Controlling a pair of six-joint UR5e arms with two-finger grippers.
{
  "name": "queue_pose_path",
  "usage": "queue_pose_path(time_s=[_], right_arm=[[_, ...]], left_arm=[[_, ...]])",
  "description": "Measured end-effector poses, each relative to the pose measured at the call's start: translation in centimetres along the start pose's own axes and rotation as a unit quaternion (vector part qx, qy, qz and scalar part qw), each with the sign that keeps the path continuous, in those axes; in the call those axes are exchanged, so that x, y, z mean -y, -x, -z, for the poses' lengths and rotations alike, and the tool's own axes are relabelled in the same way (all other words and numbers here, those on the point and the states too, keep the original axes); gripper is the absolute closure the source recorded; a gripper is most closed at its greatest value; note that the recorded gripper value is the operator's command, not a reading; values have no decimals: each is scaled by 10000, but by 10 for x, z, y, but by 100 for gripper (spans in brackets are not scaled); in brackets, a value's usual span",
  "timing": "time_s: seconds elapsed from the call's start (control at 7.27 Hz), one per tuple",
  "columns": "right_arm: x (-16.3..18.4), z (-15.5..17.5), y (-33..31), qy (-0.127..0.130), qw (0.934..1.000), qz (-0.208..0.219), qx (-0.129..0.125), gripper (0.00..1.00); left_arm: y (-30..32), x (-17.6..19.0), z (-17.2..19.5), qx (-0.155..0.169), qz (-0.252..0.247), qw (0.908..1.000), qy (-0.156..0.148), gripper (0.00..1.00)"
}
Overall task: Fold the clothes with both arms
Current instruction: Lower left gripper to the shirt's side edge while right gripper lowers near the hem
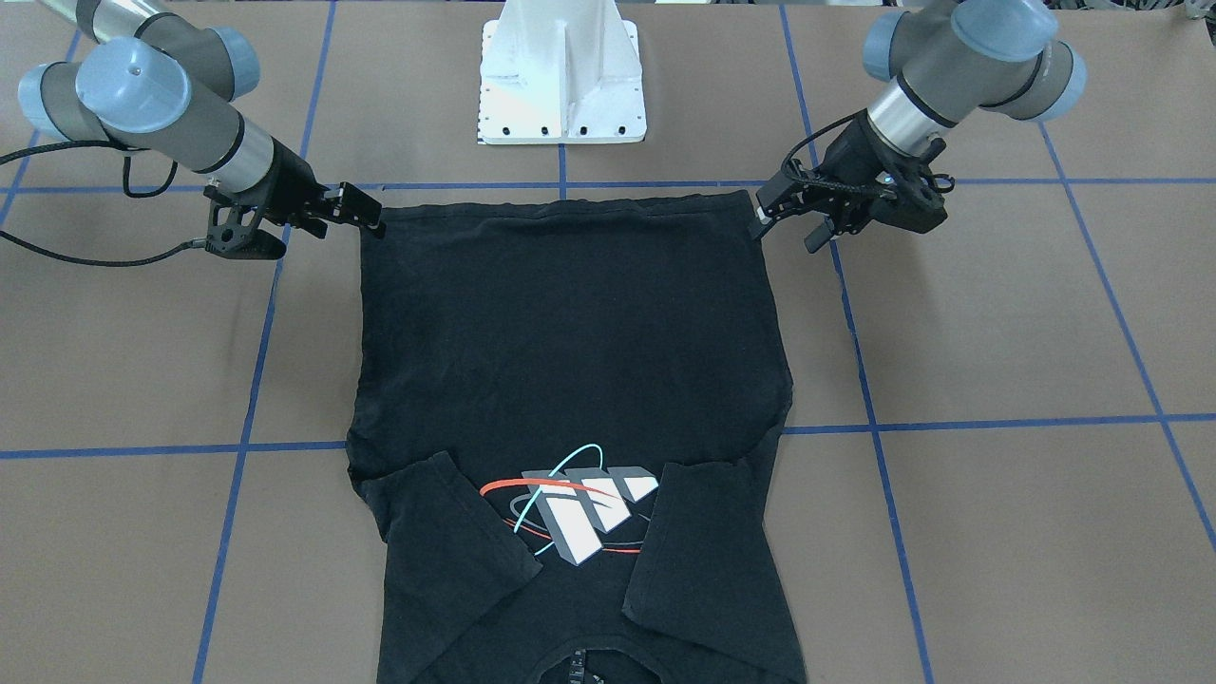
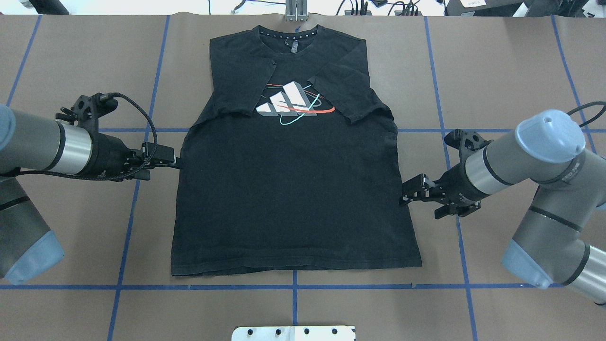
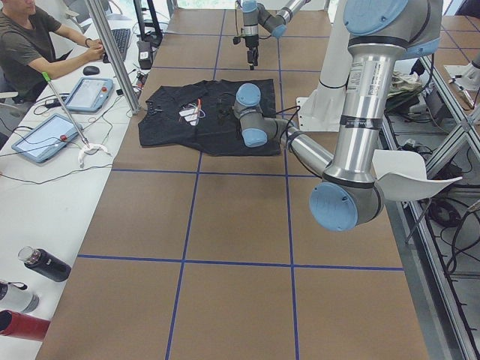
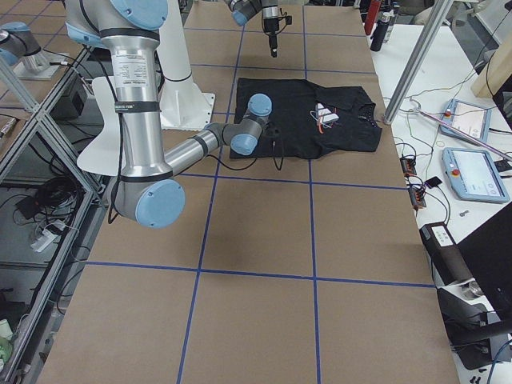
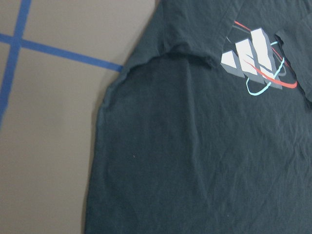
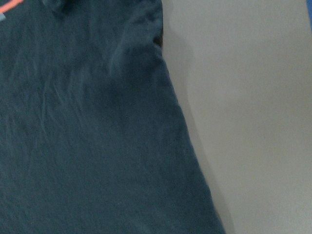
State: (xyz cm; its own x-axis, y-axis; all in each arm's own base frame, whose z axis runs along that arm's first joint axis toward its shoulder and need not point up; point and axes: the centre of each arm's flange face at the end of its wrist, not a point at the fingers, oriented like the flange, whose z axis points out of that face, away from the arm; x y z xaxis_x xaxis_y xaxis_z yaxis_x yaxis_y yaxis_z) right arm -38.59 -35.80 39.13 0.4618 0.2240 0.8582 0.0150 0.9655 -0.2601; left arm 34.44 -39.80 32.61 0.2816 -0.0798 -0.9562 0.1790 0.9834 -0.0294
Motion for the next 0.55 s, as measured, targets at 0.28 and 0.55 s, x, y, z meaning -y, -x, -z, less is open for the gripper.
queue_pose_path(time_s=[0.28,0.55], right_arm=[[-18,-17,-7,141,9998,57,-130,1],[-32,-35,-10,248,9993,138,-243,1]], left_arm=[[-5,-9,-1,-32,-40,10000,44,0],[-5,-10,-1,-24,-45,10000,44,0]])
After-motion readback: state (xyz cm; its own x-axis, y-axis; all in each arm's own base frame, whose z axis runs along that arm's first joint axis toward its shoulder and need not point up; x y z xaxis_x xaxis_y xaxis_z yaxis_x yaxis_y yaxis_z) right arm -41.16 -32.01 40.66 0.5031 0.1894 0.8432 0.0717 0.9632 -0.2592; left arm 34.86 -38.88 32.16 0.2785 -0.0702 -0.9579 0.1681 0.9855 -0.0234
